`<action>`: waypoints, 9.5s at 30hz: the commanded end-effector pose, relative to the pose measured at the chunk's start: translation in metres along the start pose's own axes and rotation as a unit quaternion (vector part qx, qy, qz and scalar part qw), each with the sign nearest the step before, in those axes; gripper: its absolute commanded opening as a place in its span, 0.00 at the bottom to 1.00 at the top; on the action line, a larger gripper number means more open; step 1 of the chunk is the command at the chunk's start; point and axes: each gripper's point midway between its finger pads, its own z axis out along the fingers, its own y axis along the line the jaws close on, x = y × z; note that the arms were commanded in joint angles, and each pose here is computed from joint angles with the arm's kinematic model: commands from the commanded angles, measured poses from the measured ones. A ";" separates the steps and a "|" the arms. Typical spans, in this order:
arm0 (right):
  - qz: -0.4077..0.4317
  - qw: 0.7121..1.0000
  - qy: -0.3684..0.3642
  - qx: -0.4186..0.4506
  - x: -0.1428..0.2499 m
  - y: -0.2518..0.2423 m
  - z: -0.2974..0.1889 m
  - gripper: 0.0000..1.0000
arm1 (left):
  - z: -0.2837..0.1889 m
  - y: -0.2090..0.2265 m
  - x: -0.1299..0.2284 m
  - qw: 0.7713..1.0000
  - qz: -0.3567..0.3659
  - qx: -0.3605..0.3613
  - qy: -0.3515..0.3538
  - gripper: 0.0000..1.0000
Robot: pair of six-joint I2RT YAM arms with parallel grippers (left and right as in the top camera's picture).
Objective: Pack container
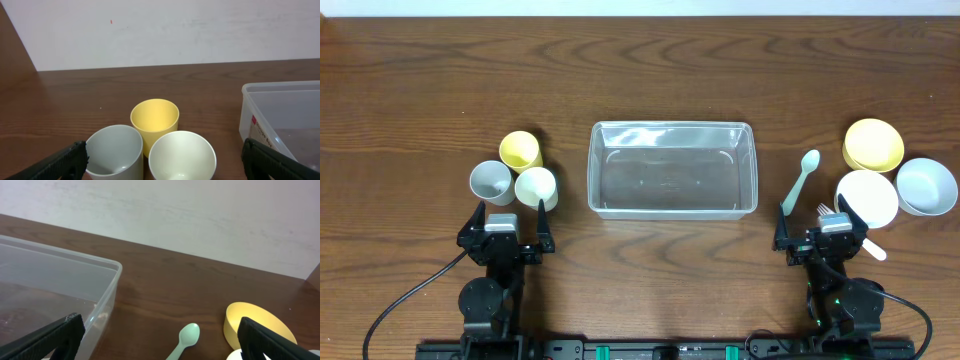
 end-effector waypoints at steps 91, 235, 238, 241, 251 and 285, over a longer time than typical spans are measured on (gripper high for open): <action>0.165 0.889 0.426 0.020 -0.069 -0.018 0.041 0.99 | -0.013 0.007 -0.079 0.870 -0.081 -0.044 0.485 0.98; 0.158 0.825 0.542 0.029 -0.011 -0.014 0.060 0.99 | 0.151 -0.022 0.073 0.724 -0.061 -0.028 0.687 0.33; 0.158 0.824 0.543 0.029 -0.010 -0.014 0.059 0.99 | 0.151 -0.022 0.073 0.724 -0.061 -0.028 0.686 0.22; 0.158 0.824 0.544 0.029 -0.010 -0.014 0.059 0.99 | 0.151 -0.022 0.073 0.724 -0.061 -0.028 0.686 0.19; 0.158 0.823 0.546 0.029 -0.010 -0.014 0.058 0.99 | 0.152 -0.022 0.073 0.724 -0.061 -0.028 0.686 0.06; 0.154 0.819 0.552 0.027 -0.008 -0.014 0.054 0.99 | 0.022 -0.184 -0.012 0.742 0.166 0.173 0.626 0.06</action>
